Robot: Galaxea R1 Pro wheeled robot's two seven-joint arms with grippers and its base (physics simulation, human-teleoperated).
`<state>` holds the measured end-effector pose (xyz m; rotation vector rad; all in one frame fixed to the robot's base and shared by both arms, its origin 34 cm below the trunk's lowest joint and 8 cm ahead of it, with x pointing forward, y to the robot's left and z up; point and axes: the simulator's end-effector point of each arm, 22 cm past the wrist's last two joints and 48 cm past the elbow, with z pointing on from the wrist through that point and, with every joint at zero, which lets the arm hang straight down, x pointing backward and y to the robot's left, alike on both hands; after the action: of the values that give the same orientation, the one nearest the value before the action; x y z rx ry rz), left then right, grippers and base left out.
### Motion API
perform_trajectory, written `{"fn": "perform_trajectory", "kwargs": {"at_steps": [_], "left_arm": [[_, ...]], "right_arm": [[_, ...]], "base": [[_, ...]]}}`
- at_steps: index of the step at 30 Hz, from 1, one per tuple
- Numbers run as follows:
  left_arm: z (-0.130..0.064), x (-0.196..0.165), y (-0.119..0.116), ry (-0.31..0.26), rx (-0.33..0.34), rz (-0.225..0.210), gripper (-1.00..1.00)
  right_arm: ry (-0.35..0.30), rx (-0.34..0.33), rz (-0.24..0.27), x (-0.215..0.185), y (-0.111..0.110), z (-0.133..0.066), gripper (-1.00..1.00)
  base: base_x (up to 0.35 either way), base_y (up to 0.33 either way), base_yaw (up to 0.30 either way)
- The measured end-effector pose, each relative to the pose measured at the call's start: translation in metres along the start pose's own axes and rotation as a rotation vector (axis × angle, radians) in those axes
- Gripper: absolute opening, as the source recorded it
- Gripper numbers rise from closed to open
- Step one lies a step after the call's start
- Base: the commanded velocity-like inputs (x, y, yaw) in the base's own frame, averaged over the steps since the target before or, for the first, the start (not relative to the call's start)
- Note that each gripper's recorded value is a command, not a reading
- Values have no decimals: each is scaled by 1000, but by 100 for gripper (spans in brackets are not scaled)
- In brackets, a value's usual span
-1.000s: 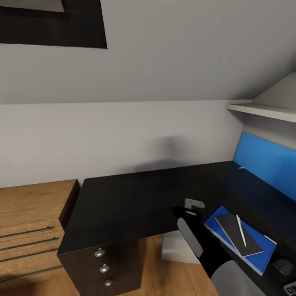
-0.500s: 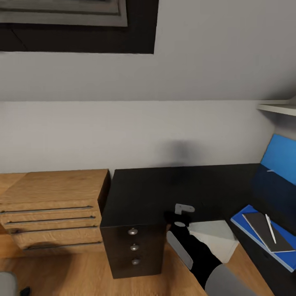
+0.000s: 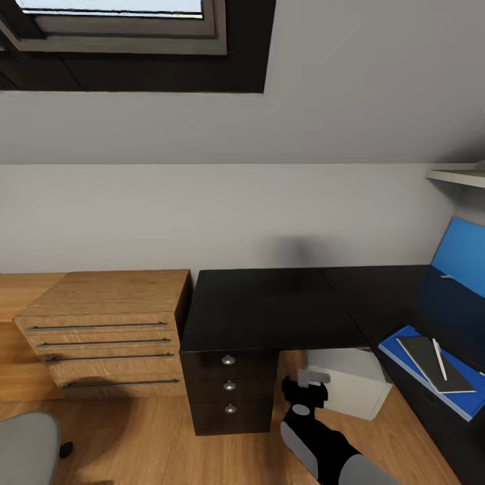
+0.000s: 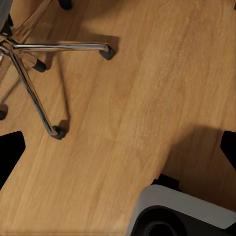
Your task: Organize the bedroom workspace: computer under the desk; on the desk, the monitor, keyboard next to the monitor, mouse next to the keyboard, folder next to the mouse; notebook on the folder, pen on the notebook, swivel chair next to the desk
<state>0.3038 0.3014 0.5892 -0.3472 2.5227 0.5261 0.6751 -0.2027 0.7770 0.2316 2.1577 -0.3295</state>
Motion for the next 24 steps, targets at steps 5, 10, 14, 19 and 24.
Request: {"fn": "perform_trajectory", "kwargs": {"at_steps": [5,10,14,19,24], "left_arm": [[0,0,0,0,0,-1,100],[-5,-3,2,1,-1,-1,100],[-9,-5,4,1,-1,0,100],[-15,0,-7,28,66,15,100],[-20,26,-13,169,134,-2,100]], "right_arm": [[44,7,-38,48,-18,3,100],[86,-53,-80,99,-35,0,100],[96,-93,-95,116,-43,-4,100],[114,-196,-91,155,-45,-25,100],[111,-226,-88,160,-43,-35,100]], "base": [[-15,1,2],[-3,0,0],[-1,0,0],[0,0,0],[0,0,0]]}}
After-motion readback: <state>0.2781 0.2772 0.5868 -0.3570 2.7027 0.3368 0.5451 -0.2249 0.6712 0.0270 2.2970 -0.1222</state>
